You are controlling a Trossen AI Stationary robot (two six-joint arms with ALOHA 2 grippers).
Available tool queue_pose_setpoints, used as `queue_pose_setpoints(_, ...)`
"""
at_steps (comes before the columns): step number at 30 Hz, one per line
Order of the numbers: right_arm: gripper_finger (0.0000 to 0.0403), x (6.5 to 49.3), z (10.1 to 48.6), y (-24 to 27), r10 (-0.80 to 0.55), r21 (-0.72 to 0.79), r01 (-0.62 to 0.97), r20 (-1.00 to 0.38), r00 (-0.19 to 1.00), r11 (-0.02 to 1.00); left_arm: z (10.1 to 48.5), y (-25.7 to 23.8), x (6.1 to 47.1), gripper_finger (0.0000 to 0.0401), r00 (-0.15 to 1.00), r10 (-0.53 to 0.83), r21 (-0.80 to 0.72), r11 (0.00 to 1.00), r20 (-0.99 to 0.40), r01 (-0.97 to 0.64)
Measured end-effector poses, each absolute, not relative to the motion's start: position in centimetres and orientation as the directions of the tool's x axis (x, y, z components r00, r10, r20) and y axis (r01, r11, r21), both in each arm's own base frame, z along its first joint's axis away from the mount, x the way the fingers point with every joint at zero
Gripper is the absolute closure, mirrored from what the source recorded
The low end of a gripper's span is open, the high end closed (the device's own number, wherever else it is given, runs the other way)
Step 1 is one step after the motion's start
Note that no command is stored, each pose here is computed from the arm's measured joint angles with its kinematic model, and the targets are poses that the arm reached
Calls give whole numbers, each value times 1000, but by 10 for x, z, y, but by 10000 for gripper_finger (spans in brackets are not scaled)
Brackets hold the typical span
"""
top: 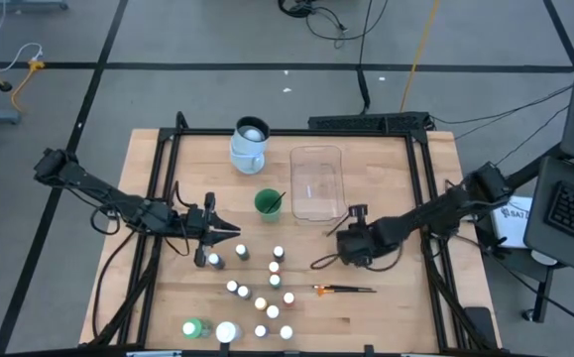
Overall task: Pick & Place Paint Supplies
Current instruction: Put the yellow paintbrush into the green cup
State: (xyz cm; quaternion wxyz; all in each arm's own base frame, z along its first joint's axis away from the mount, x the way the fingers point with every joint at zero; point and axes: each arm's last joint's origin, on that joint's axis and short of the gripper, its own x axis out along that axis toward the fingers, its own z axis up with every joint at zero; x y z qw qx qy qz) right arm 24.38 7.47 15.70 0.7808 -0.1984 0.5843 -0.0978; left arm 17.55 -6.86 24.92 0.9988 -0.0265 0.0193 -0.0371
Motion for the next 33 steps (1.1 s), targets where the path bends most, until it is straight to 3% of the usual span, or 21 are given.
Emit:
queue_pose_setpoints(7,403,239,186,94,-430,-536,-129,-779,457,834,249,-68,176,348,997,-61,-108,993,-38,57)
queue_pose_setpoints(10,403,242,197,106,-471,-639,-180,-702,534,748,248,-66,177,348,999,-6,-156,988,-40,0)
queue_pose_setpoints(13,403,247,211,120,-535,-792,-198,-550,641,577,245,-64,184,348,999,22,-191,981,-46,-30)
queue_pose_setpoints(16,403,253,228,136,-616,-936,-137,-318,720,323,242,-67,194,348,999,-48,-204,978,-14,44)
queue_pose_setpoints(20,403,264,246,153,-602,-987,-128,-158,783,93,240,-76,212,348,987,-162,-185,970,2,159)
queue_pose_setpoints(27,403,281,241,153,-516,-970,-185,-79,853,-158,244,-94,248,332,951,-286,-223,941,-116,256)
queue_pose_setpoints(33,403,290,209,145,-409,-891,-234,-61,911,-389,244,-92,254,263,953,-269,-261,938,-141,226)
